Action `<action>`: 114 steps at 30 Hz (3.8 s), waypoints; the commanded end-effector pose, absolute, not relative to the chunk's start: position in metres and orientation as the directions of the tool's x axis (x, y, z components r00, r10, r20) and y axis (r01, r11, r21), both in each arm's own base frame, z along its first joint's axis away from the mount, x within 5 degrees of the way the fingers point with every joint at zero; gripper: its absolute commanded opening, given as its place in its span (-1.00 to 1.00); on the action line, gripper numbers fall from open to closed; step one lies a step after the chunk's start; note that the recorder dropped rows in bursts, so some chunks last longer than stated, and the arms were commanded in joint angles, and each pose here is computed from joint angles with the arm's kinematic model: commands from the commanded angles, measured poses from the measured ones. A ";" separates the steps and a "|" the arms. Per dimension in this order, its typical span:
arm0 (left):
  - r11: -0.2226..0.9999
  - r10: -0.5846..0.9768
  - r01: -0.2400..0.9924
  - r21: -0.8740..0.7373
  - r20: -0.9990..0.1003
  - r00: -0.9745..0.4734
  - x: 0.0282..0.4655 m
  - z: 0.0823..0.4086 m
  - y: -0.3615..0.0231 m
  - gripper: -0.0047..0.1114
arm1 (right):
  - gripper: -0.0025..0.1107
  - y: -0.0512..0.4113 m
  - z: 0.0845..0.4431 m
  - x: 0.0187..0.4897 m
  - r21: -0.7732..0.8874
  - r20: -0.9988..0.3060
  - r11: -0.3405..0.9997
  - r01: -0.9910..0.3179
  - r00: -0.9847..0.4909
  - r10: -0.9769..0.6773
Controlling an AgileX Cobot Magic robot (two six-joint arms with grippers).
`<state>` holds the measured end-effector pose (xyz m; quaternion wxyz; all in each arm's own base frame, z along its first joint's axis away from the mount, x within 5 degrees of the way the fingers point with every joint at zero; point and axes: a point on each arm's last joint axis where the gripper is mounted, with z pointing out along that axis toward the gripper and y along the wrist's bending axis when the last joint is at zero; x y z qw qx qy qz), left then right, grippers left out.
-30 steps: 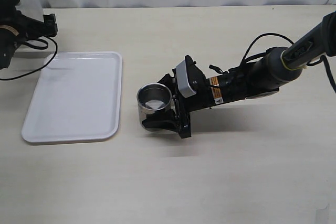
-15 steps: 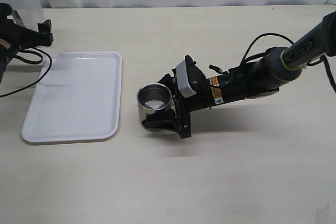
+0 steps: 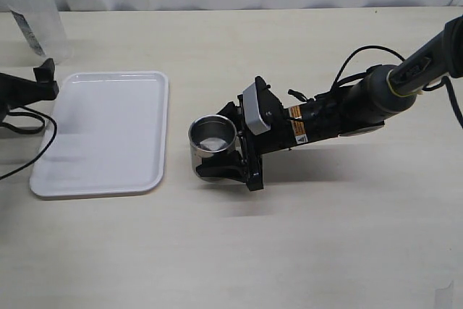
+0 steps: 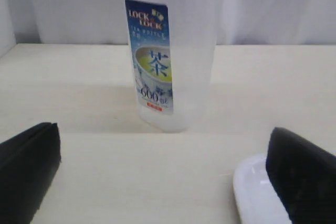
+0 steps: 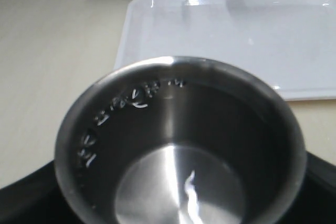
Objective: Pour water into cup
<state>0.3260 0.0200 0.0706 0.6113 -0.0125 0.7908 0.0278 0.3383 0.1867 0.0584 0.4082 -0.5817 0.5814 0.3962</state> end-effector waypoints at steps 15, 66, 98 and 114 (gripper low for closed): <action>1.000 0.017 0.028 0.011 -0.973 -0.232 0.314 0.080 0.012 0.89 | -0.88 0.189 0.068 0.346 -0.045 -0.945 0.020 -0.999 0.036 -0.324; 1.000 0.015 0.020 0.011 -0.975 -0.224 0.316 0.082 0.013 0.89 | -0.88 0.343 0.086 0.370 -0.036 -0.956 -0.045 -0.998 0.047 -0.290; 1.000 0.010 0.019 0.005 -0.975 -0.222 0.316 0.082 0.013 0.89 | -0.56 0.343 0.067 0.368 0.011 -0.948 -0.038 -0.999 0.001 -0.319; 1.000 0.010 0.019 0.005 -0.975 -0.222 0.316 0.082 0.013 0.89 | 0.53 0.343 0.067 0.368 0.033 -0.947 -0.030 -0.999 -0.022 -0.320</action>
